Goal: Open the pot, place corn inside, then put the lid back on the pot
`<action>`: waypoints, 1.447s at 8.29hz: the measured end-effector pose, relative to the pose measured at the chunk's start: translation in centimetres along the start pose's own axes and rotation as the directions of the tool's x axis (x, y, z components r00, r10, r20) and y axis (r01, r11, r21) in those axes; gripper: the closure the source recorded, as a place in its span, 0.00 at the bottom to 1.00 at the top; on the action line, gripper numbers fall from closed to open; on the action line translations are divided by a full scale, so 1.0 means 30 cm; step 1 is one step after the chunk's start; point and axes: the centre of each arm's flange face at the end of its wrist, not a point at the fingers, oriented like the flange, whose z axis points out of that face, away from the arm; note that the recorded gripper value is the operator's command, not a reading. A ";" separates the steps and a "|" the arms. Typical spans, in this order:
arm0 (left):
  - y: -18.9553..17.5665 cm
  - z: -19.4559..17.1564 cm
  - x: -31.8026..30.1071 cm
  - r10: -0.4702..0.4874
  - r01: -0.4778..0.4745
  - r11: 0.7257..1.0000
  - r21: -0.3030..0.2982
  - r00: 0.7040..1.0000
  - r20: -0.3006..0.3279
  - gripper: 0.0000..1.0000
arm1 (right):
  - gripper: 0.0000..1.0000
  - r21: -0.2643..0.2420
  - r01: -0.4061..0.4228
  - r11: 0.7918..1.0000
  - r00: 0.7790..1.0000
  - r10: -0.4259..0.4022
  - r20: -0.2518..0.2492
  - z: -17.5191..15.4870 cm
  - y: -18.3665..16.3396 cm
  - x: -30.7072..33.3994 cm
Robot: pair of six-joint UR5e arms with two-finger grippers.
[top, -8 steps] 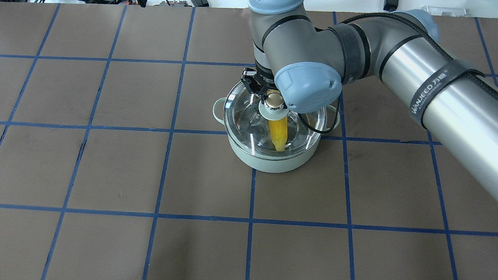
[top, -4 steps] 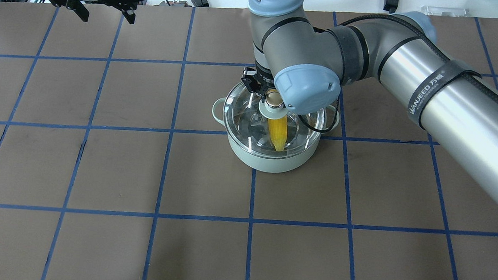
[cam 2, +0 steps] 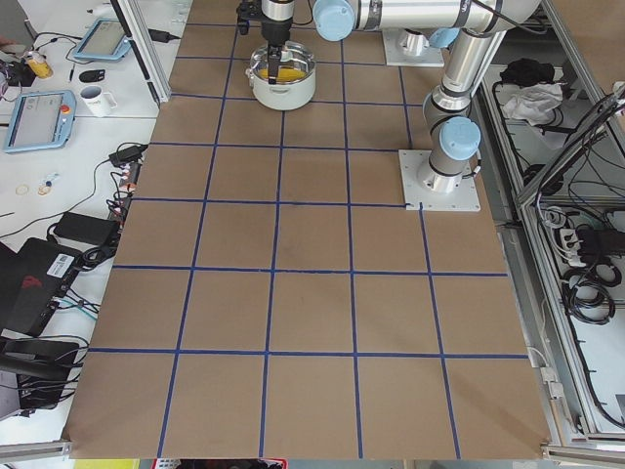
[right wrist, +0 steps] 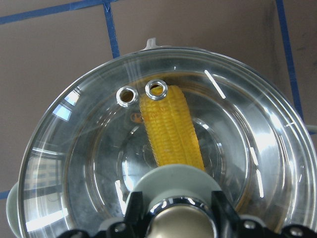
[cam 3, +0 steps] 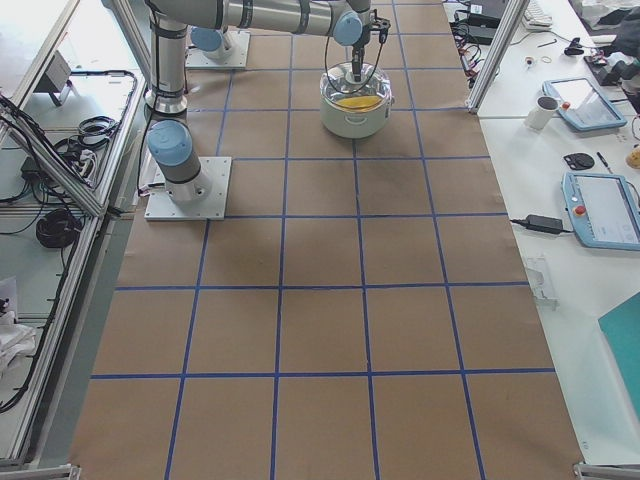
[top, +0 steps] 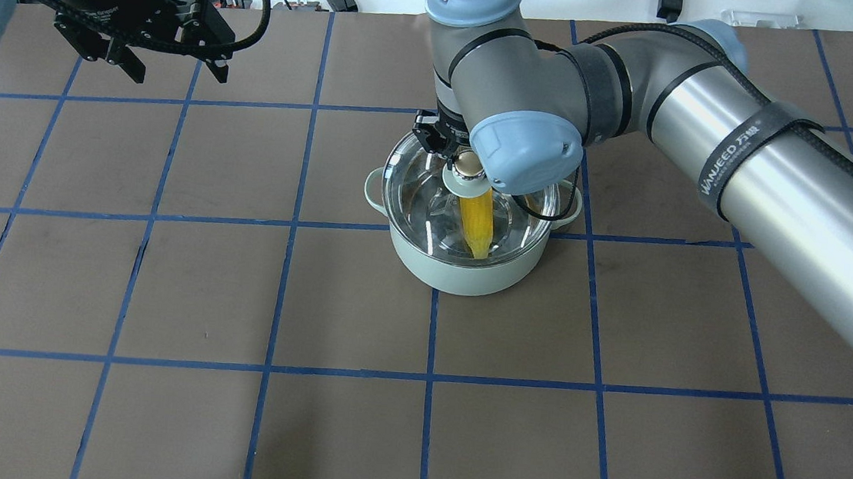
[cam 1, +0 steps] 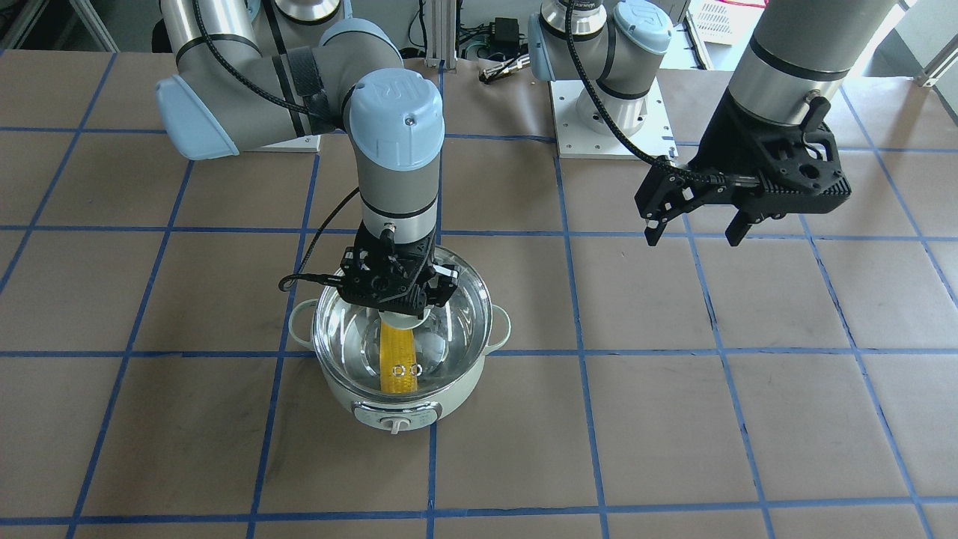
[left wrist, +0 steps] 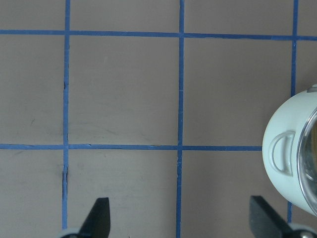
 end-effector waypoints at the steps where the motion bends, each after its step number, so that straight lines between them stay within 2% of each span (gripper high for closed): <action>1: 0.008 0.001 -0.001 -0.007 0.007 1.000 -0.002 1.000 0.003 0.00 | 0.90 0.006 0.001 1.000 1.000 -0.001 0.003 -0.003 -0.002 -0.001; 4: 0.029 0.005 -0.027 -0.043 0.049 0.997 -0.064 0.995 0.087 0.00 | 0.90 0.014 0.006 1.000 1.000 -0.006 -0.004 -0.001 -0.005 0.001; 5: 0.036 0.002 -0.026 -0.047 0.053 0.996 -0.074 0.995 0.090 0.00 | 0.90 0.016 0.014 1.000 1.000 -0.014 -0.010 0.001 -0.006 0.003; 9: 0.071 -0.059 -0.001 -0.043 0.046 0.993 -0.109 0.999 0.030 0.00 | 0.90 0.014 0.026 1.000 1.000 -0.026 -0.016 0.010 -0.007 0.003; 12: 0.058 -0.094 0.004 -0.042 0.043 0.991 -0.127 0.999 0.014 0.00 | 0.89 0.013 0.028 1.000 0.999 -0.027 -0.017 0.015 -0.008 0.003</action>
